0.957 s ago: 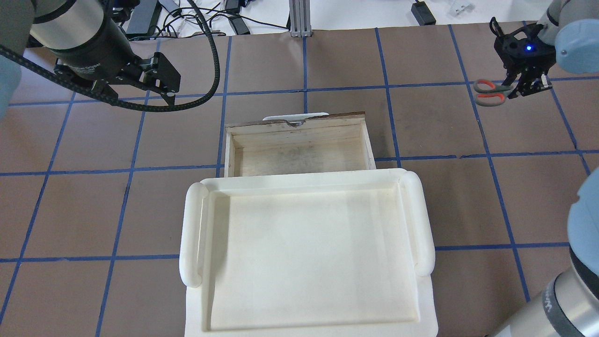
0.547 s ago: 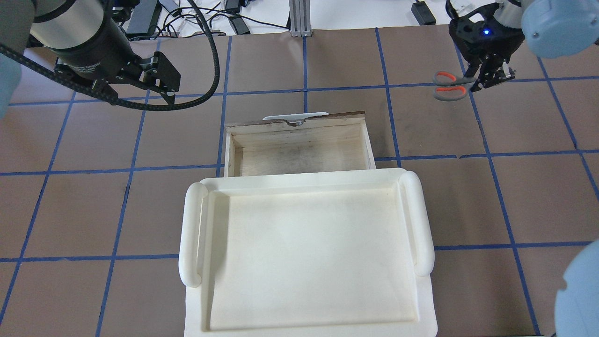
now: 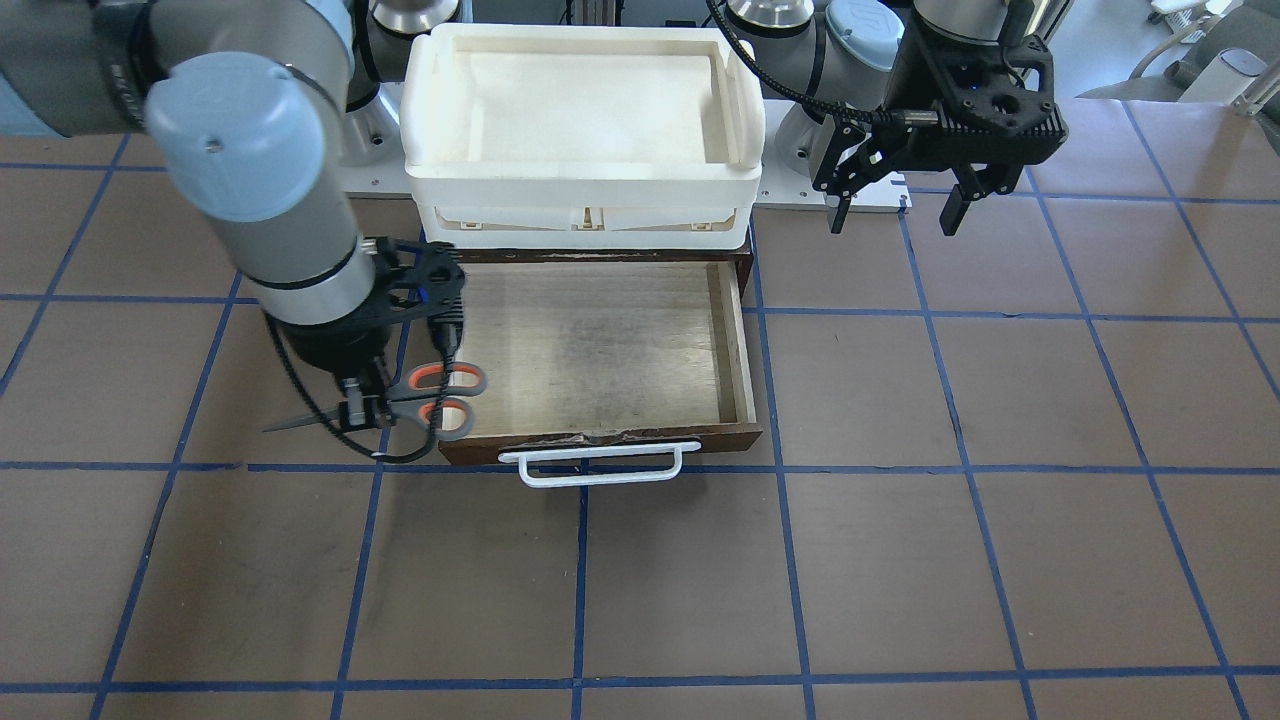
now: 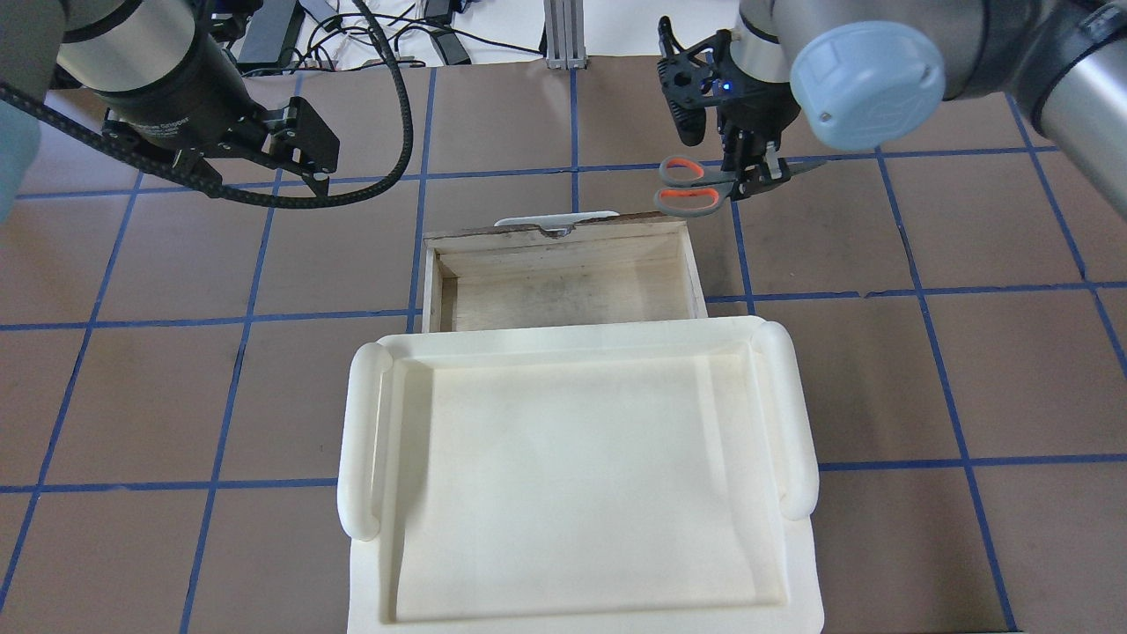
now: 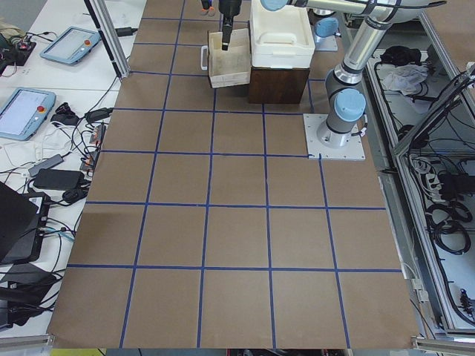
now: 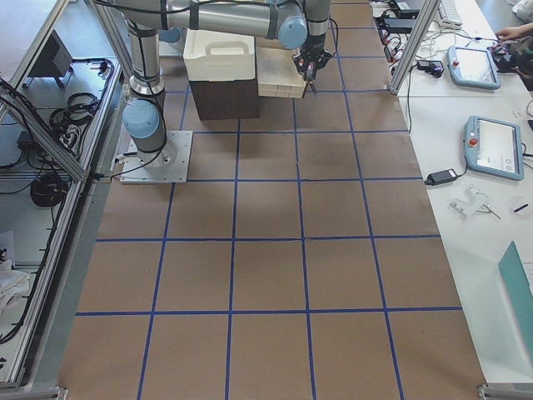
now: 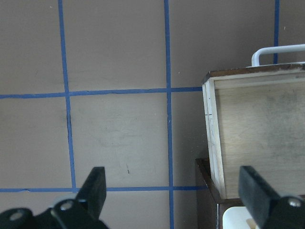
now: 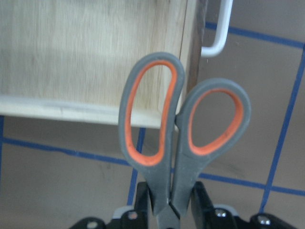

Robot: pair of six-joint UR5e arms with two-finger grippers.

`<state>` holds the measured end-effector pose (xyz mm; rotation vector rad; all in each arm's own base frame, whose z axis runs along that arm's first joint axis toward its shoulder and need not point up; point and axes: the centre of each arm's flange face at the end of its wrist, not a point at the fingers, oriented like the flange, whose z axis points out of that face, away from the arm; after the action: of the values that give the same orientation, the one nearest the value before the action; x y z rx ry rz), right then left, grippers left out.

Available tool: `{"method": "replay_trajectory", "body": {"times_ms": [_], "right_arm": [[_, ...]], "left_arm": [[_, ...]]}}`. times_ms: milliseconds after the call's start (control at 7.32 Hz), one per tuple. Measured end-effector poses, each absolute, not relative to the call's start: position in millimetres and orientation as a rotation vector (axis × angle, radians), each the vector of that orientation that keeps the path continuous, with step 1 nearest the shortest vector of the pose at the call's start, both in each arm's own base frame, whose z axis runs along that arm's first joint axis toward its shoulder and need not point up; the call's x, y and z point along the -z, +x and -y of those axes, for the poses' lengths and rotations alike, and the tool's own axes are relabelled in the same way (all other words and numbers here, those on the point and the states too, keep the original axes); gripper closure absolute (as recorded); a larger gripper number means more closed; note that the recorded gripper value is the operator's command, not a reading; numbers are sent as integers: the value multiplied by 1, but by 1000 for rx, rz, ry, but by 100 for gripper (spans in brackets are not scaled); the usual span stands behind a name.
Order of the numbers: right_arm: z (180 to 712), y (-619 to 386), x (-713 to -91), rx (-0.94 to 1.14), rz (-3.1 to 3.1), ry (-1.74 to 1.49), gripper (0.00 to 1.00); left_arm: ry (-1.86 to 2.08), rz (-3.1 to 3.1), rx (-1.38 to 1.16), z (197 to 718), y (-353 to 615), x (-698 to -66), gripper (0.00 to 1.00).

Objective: Put scissors in drawer and close it
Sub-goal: 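Carry the scissors with the right gripper over the open drawer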

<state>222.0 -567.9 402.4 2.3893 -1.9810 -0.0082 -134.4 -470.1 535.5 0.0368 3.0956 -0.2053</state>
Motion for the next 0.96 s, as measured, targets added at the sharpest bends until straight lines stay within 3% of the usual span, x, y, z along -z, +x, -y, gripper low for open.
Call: {"method": "replay_trajectory", "body": {"times_ms": [410, 957], "right_arm": [[522, 321, -388, 19, 2029, 2377, 100], [497, 378, -350, 100, 2084, 2355, 100]], "left_arm": [[33, -3094, 205, 470, -134, -535, 0], [32, -3093, 203, 470, -133, -535, 0]]}}
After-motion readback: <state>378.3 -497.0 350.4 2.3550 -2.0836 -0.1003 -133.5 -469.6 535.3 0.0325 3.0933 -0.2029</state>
